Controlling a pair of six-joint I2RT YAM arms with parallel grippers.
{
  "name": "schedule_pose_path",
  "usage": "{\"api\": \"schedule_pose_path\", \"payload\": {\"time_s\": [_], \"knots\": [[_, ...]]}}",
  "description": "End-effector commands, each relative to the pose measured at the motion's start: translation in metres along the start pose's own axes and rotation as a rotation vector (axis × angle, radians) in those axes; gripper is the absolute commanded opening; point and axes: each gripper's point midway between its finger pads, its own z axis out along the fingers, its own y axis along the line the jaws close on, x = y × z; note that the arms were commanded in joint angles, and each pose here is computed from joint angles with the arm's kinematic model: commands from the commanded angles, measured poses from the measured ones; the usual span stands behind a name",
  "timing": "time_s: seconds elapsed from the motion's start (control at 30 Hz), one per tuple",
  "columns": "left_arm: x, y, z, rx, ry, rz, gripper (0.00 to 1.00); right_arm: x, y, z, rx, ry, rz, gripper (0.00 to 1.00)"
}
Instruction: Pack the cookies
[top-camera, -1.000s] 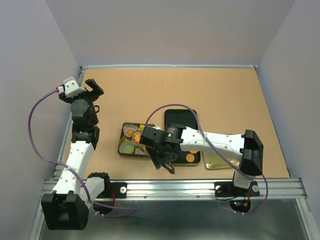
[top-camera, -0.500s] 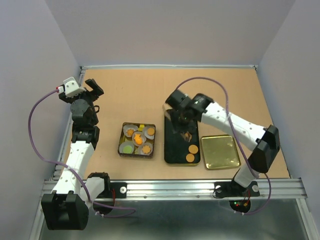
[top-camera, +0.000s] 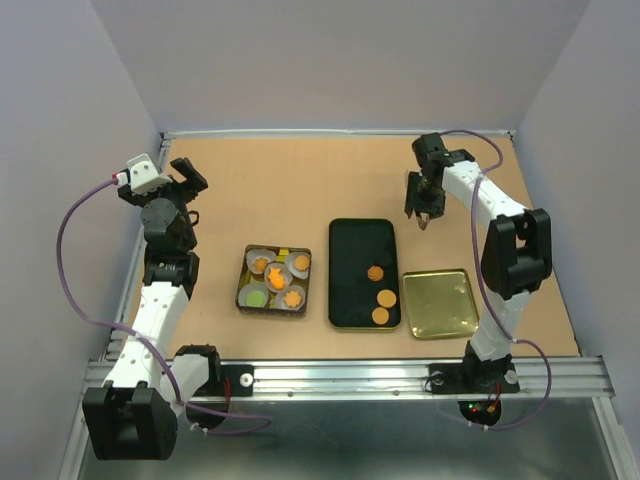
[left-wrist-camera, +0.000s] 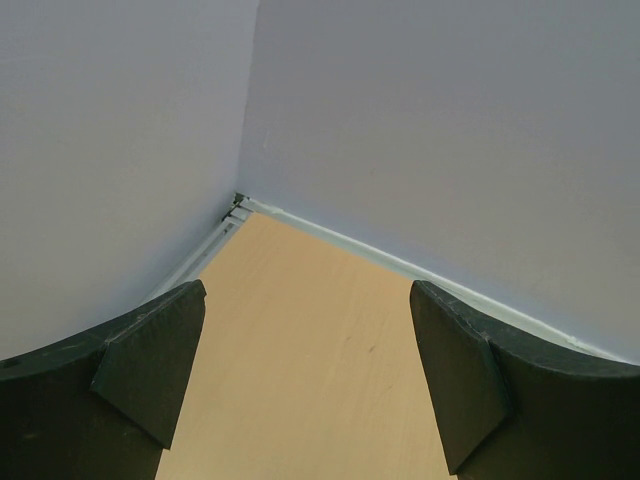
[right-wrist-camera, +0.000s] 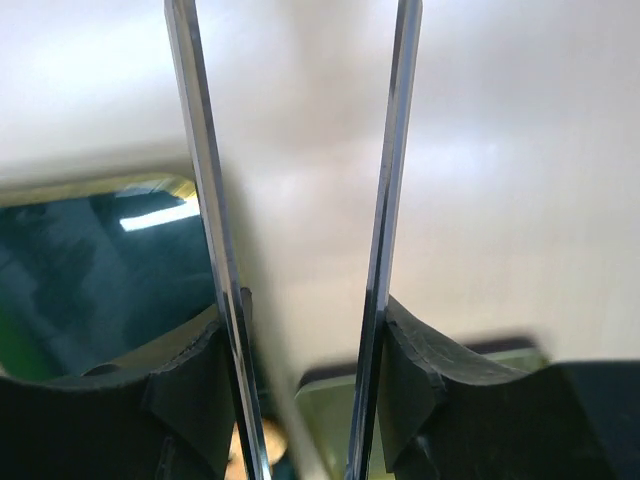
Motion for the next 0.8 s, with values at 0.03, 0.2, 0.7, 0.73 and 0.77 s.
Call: {"api": "schedule_pose_path", "payload": {"time_s": [0.03,0.2,0.7,0.73,0.77], "knots": [[-0.014,-0.005,0.003,0.011,-0.046,-0.016,0.94,-0.03,-0.011,0.03,-0.019,-0.048,-0.001,0.54],[-0.011,-0.006,0.004,0.012,-0.038,-0.012,0.94,-0.017,-0.011,0.061,-0.002,0.02,0.016,0.58],[-0.012,-0.009,0.005,0.024,-0.036,-0.021,0.94,0.005,-0.034,0.086,0.104,0.082,0.029,0.78],[-0.012,-0.009,0.005,0.024,-0.036,-0.021,0.94,0.005,-0.034,0.085,0.107,0.081,0.03,0.79],[-0.013,-0.009,0.004,0.025,-0.037,-0.023,0.94,0.004,-0.037,0.085,0.121,0.075,0.031,0.8]]}}
